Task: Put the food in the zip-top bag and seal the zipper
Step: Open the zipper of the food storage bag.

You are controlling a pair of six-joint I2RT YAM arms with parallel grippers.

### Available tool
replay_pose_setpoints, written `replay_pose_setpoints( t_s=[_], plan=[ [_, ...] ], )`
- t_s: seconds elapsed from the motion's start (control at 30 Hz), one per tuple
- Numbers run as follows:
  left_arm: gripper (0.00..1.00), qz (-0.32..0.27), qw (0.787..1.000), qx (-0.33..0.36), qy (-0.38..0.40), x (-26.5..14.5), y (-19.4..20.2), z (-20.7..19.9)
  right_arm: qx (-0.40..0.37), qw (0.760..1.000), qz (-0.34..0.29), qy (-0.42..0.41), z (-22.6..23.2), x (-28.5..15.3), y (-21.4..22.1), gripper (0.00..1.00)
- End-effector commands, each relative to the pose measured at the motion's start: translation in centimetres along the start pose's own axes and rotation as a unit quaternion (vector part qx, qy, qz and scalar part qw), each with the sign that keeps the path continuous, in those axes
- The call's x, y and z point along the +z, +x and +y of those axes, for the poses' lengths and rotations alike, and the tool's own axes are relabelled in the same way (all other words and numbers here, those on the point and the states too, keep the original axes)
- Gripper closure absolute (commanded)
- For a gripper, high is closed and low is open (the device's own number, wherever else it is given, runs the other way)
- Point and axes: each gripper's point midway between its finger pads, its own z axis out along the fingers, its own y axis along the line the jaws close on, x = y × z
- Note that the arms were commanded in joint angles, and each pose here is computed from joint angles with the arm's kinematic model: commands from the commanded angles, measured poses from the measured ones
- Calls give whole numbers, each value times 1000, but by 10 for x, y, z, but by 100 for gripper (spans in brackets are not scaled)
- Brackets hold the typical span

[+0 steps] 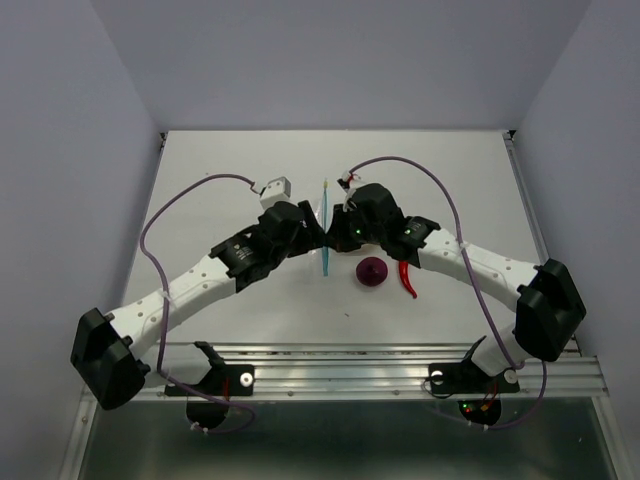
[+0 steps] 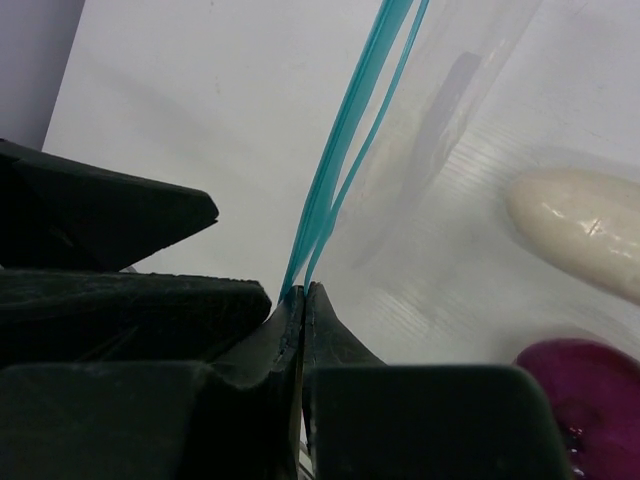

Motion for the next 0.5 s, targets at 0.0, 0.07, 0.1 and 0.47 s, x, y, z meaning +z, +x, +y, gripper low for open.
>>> replay_pose_setpoints(
  t_s=[0.0, 0.07, 0.1, 0.47],
  plan=[
    [25, -27, 1000, 11, 0, 3, -16, -9, -28, 998, -21, -46, 28, -15, -23, 99],
    [25, -27, 1000, 12, -7, 7, -17, -10, -31, 998, -16, -51, 29, -16, -21, 99],
    [25, -28, 1000, 12, -6, 8, -18, -12, -32, 998, -15, -51, 29, -16, -20, 99],
    [28, -24, 998, 19, -48, 23, -12, 1, -37, 998, -19, -41, 26, -19, -22, 99]
  ],
)
